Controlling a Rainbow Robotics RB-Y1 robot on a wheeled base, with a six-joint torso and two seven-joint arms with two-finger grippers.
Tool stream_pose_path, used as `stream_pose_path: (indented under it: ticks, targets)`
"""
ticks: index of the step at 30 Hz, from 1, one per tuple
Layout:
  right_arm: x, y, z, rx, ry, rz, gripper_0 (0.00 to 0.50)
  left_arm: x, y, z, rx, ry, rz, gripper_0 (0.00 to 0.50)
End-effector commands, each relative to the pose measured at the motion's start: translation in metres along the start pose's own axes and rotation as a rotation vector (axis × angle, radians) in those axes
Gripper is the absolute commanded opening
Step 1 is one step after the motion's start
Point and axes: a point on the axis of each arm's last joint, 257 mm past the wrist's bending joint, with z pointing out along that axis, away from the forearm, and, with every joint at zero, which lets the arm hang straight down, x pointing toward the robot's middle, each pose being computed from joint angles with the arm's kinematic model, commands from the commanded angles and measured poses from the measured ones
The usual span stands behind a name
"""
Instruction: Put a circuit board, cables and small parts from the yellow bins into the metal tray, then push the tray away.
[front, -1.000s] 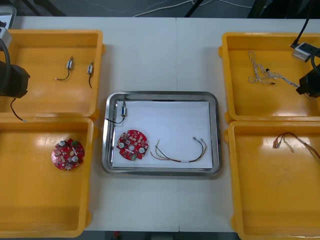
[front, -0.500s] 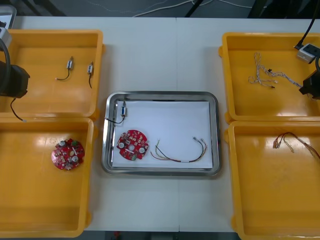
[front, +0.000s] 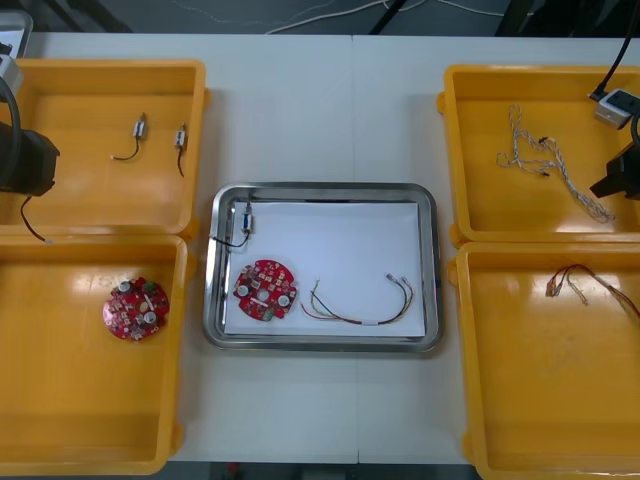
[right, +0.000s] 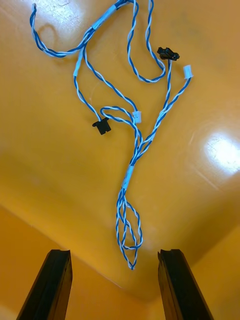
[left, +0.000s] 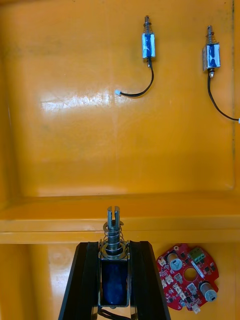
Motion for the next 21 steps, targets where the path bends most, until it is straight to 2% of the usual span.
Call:
stream_pose_path:
  ticks: [1, 9, 13, 18, 21]
  targets:
    - [-0.006, -0.026, -0.018, 0.095, 0.012, -0.04, 0.5, 0.005, 0.005, -0.006, -0.014, -0.021, -0.065, 0.0]
    - [-0.019, -0.02, -0.01, 0.123, 0.044, -0.018, 0.5, 0.005, 0.003, -0.008, -0.01, -0.026, -0.057, 0.0]
    - [-0.02, -0.022, -0.005, 0.116, 0.043, 0.002, 0.5, 0.005, 0.004, -0.008, -0.011, -0.028, -0.058, 0.0]
    - [-0.023, -0.028, 0.008, 0.106, 0.061, 0.032, 0.5, 0.005, 0.002, -0.008, -0.008, -0.029, -0.054, 0.0]
    - [-0.029, -0.03, 0.014, 0.106, 0.052, 0.051, 0.5, 0.005, 0.002, -0.008, -0.008, -0.029, -0.059, 0.0]
